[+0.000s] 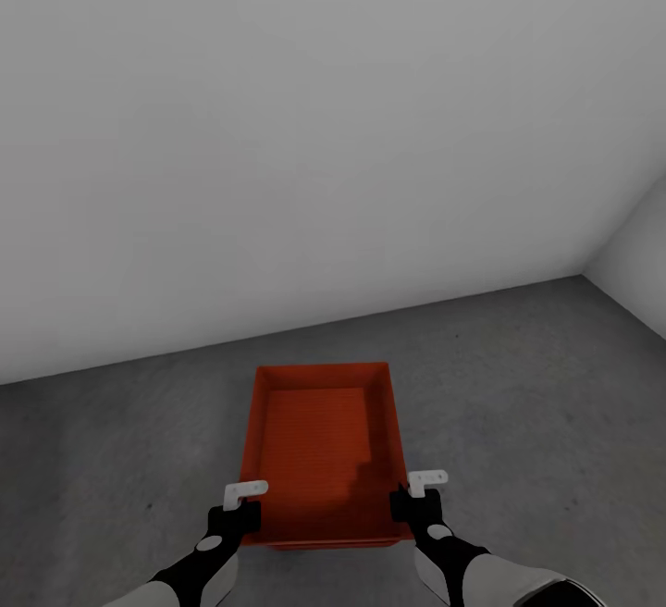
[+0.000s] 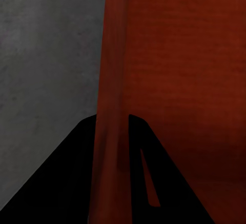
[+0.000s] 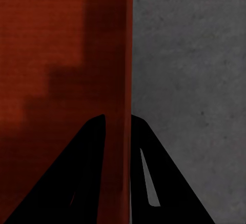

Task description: Move the two storage containers from the living room to the garage. In the garage, place one container on the floor and stack the other container on top of it (either order is fine).

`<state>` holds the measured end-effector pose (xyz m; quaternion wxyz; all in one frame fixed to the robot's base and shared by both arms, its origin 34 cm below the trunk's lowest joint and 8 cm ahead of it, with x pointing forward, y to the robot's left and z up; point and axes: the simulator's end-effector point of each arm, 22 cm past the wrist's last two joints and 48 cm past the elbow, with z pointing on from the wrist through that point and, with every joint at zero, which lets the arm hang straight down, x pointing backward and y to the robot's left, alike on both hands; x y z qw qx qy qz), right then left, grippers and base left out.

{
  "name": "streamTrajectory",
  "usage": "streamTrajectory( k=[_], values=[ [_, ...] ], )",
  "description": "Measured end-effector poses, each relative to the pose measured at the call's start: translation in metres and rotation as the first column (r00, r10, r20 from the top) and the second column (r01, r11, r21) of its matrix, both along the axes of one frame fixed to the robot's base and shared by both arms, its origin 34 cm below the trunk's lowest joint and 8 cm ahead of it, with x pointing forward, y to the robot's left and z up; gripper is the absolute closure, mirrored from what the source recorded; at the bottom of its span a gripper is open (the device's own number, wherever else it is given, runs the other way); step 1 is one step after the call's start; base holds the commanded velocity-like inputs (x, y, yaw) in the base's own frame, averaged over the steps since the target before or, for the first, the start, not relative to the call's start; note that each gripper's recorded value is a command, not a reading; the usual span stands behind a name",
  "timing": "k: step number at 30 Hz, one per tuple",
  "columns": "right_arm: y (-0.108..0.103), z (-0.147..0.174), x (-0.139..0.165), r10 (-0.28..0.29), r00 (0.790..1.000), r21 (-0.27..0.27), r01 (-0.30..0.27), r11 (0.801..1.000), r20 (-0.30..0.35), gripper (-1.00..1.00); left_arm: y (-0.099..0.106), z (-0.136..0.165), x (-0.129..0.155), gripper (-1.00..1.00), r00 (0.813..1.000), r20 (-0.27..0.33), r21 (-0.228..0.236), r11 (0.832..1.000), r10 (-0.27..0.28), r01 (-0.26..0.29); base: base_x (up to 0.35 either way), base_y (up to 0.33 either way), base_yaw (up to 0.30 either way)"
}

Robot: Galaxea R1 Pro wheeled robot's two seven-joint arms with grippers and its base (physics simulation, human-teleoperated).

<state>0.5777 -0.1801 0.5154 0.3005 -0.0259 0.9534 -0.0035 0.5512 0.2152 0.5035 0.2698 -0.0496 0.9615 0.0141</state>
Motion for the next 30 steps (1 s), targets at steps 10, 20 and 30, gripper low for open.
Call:
streamTrajectory(
  k=[10, 20, 30],
  values=[
    [0.000, -0.015, 0.000, 0.000, 1.000, 0.000, 0.000, 1.000, 0.000, 1.00, 0.000, -0.015, 0.000, 1.00, 1.000, 0.000, 0.000, 1.000, 0.000, 0.000, 0.000, 0.000, 0.000],
    [0.000, -0.032, 0.000, 0.000, 1.000, 0.000, 0.000, 1.000, 0.001, 1.00, 0.000, -0.032, 0.000, 1.00, 1.000, 0.001, 0.000, 1.000, 0.000, 0.000, 0.000, 0.000, 0.000],
    [0.000, -0.048, 0.000, 0.000, 1.000, 0.000, 0.000, 1.000, 0.001, 1.00, 0.000, -0.048, 0.000, 1.00, 1.000, 0.001, 0.000, 1.000, 0.000, 0.000, 0.000, 0.000, 0.000]
  ],
)
